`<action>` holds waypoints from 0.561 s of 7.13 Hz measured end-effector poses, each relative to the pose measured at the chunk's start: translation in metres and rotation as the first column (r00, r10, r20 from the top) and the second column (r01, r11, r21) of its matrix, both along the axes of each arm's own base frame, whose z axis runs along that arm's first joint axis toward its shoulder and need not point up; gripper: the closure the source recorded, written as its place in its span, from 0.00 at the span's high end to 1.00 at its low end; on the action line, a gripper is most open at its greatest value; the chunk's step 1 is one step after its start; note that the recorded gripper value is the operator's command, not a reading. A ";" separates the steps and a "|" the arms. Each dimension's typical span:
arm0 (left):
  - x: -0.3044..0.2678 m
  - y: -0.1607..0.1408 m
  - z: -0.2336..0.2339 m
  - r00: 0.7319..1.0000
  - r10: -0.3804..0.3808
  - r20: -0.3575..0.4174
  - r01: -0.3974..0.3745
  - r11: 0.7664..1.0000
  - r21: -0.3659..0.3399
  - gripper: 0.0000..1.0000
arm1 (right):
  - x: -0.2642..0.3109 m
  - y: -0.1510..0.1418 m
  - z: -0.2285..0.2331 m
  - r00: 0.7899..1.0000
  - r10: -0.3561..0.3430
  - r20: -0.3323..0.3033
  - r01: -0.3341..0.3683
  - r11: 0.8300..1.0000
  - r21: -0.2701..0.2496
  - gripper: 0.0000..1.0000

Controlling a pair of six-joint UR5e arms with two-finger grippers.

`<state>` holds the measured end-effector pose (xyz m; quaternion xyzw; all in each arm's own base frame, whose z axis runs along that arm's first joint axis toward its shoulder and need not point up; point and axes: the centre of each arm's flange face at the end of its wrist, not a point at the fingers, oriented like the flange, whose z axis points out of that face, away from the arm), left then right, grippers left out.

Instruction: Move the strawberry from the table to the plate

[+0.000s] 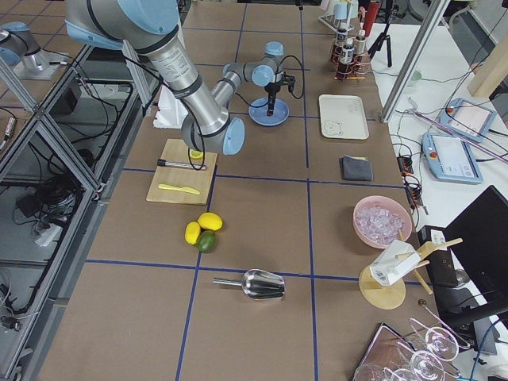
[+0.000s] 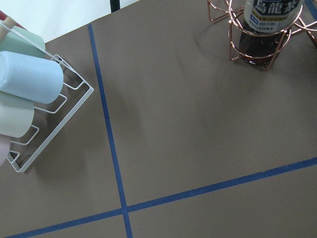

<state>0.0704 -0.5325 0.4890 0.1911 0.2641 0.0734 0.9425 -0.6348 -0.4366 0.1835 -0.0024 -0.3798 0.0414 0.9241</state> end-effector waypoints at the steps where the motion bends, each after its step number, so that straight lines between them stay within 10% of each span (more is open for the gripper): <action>1: 0.000 -0.001 0.003 1.000 -0.001 0.001 0.001 1.000 -0.005 1.00 | 0.008 0.000 -0.010 1.000 0.014 0.022 -0.014 1.000 -0.002 1.00; 4: 0.003 0.002 0.030 0.997 0.048 -0.053 -0.052 0.996 -0.070 1.00 | 0.139 -0.035 -0.025 0.991 0.078 0.109 -0.079 0.997 -0.001 1.00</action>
